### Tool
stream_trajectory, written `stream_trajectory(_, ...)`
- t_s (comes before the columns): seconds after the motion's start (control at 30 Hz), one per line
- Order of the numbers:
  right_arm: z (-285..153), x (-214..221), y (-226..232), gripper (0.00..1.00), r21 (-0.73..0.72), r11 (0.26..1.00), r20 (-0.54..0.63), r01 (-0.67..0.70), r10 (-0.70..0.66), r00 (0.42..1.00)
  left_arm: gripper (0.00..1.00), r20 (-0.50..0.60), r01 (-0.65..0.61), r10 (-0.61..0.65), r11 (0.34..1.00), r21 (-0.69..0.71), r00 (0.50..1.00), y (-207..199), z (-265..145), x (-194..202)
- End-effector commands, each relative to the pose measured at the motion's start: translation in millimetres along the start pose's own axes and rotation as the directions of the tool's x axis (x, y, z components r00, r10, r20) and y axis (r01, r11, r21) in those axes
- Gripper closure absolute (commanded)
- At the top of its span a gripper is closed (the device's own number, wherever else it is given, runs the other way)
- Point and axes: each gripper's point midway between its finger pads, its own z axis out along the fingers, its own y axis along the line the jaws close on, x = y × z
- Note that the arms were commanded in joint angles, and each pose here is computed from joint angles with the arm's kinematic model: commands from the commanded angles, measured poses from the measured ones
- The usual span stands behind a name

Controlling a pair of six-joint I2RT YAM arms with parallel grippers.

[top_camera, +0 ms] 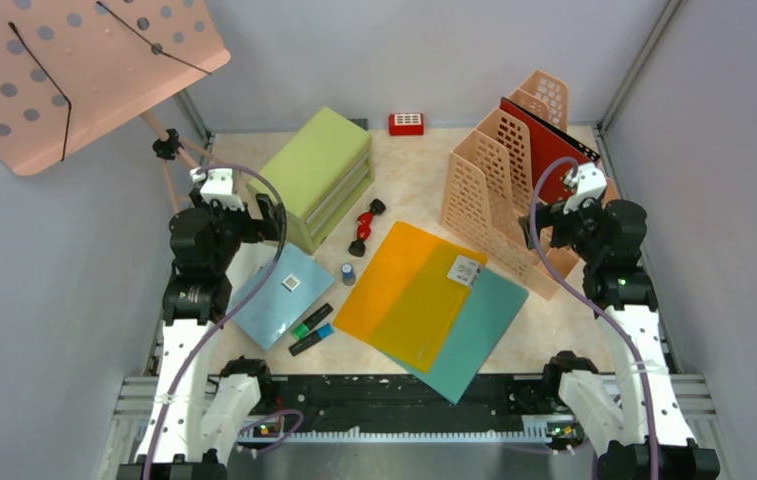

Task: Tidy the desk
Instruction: Move the storage box to the center of the board.

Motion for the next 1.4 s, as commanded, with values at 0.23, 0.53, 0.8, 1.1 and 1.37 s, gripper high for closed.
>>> stream_trajectory(0.23,-1.4,-6.2,0.2,0.01,-0.012,1.000,0.036,0.027,-0.026,0.999,0.01,0.049,-0.012,0.013,1.000,-0.012,0.999,3.0,-0.5,-10.2)
stream_trajectory(0.53,-6.8,-15.8,6.3,0.01,-0.044,0.998,0.053,0.051,-0.048,0.997,0.01,0.054,-0.032,0.035,0.998,-0.051,0.998,9.1,-7.3,-17.7)
stream_trajectory(0.8,-14.3,-28.0,4.2,0.01,-0.048,0.993,0.028,0.112,-0.110,0.993,0.01,0.008,-0.149,0.149,0.986,0.080,0.989,-11.8,-18.2,-28.8)
stream_trajectory(1.1,-20.2,-16.4,10.6,0.04,-0.097,0.985,-0.033,0.144,-0.148,0.988,0.01,-0.025,-0.146,0.152,0.975,0.170,0.988,-27.0,-23.2,-26.5)
stream_trajectory(1.37,17.1,6.8,27.9,0.18,-0.194,0.970,-0.041,0.146,-0.157,0.987,0.01,-0.056,-0.122,0.136,0.972,0.203,0.989,-30.4,-15.3,-20.8)
